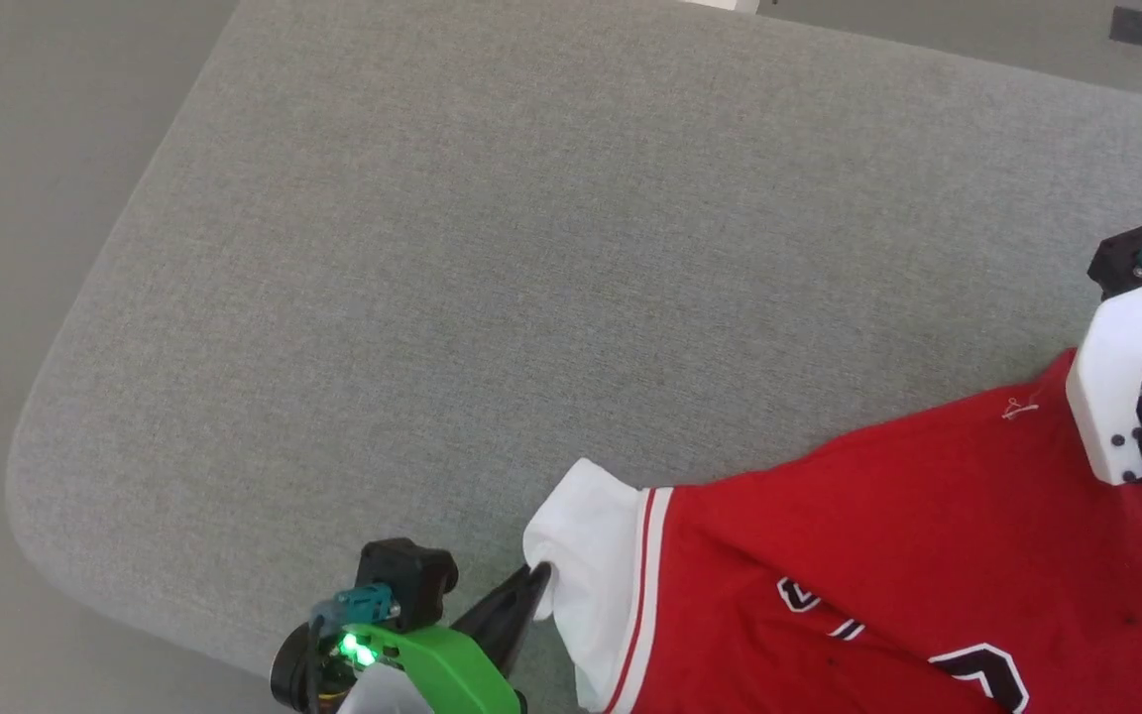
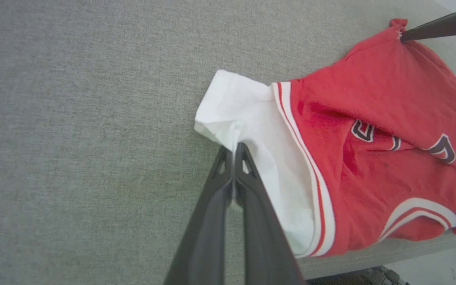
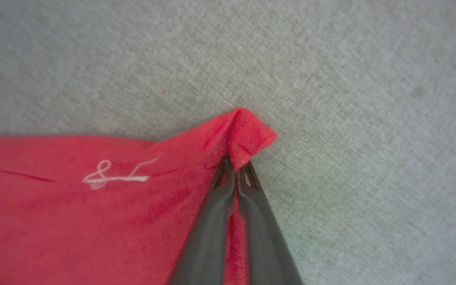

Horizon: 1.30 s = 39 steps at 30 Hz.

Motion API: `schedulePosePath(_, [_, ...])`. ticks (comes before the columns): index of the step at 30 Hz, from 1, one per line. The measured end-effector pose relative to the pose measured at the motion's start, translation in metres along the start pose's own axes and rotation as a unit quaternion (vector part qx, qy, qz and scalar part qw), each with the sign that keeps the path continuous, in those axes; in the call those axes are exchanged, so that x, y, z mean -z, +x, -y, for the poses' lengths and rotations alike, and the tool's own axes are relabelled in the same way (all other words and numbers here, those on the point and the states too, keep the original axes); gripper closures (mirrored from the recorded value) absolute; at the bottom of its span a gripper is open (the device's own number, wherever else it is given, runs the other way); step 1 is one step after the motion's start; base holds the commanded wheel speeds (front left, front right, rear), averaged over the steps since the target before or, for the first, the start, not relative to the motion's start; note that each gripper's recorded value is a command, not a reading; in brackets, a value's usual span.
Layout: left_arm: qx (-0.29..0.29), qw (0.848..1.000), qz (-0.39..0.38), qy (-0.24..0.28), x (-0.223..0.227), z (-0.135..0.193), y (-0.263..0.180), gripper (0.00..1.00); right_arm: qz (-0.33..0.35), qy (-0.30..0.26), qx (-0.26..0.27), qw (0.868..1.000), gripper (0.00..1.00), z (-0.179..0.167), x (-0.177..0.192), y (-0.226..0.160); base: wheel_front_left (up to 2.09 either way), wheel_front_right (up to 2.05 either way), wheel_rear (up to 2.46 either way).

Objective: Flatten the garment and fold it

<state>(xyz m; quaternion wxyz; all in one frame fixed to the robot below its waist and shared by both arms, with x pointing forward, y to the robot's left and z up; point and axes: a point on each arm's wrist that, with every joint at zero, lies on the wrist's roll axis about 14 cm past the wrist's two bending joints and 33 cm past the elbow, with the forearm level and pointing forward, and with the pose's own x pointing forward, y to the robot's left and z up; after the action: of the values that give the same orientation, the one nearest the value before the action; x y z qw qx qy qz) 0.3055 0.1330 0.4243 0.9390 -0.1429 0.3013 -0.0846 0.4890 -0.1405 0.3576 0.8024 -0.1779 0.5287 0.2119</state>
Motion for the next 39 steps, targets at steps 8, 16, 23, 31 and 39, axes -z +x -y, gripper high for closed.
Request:
schedulePosePath(8, [0.001, 0.998, 0.060, 0.018, -0.032, -0.005, -0.006, 1.00, 0.143, 0.028, 0.016, 0.989, 1.00, 0.015, -0.033, -0.036, 0.00, 0.00, 0.00])
schedulePosePath(16, [0.011, 0.977, 0.199, 0.077, -0.118, -0.003, -0.020, 1.00, 0.340, 0.047, 0.071, 0.936, 1.00, 0.061, -0.083, -0.147, 0.00, 0.00, 0.00])
schedulePosePath(23, [0.024, 0.920, 0.371, 0.126, -0.212, 0.015, -0.057, 1.00, 0.468, 0.032, 0.113, 0.876, 1.00, 0.072, -0.088, -0.258, 0.00, 0.00, 0.00])
schedulePosePath(31, [0.065, 0.811, 0.558, 0.166, -0.303, 0.063, -0.133, 1.00, 0.570, 0.020, 0.162, 0.805, 1.00, 0.065, -0.066, -0.364, 0.00, 0.00, 0.00])
schedulePosePath(39, [0.100, 0.746, 0.624, 0.209, -0.357, 0.100, -0.164, 1.00, 0.601, 0.033, 0.201, 0.773, 1.00, 0.072, -0.047, -0.407, 0.00, 0.00, 0.00])
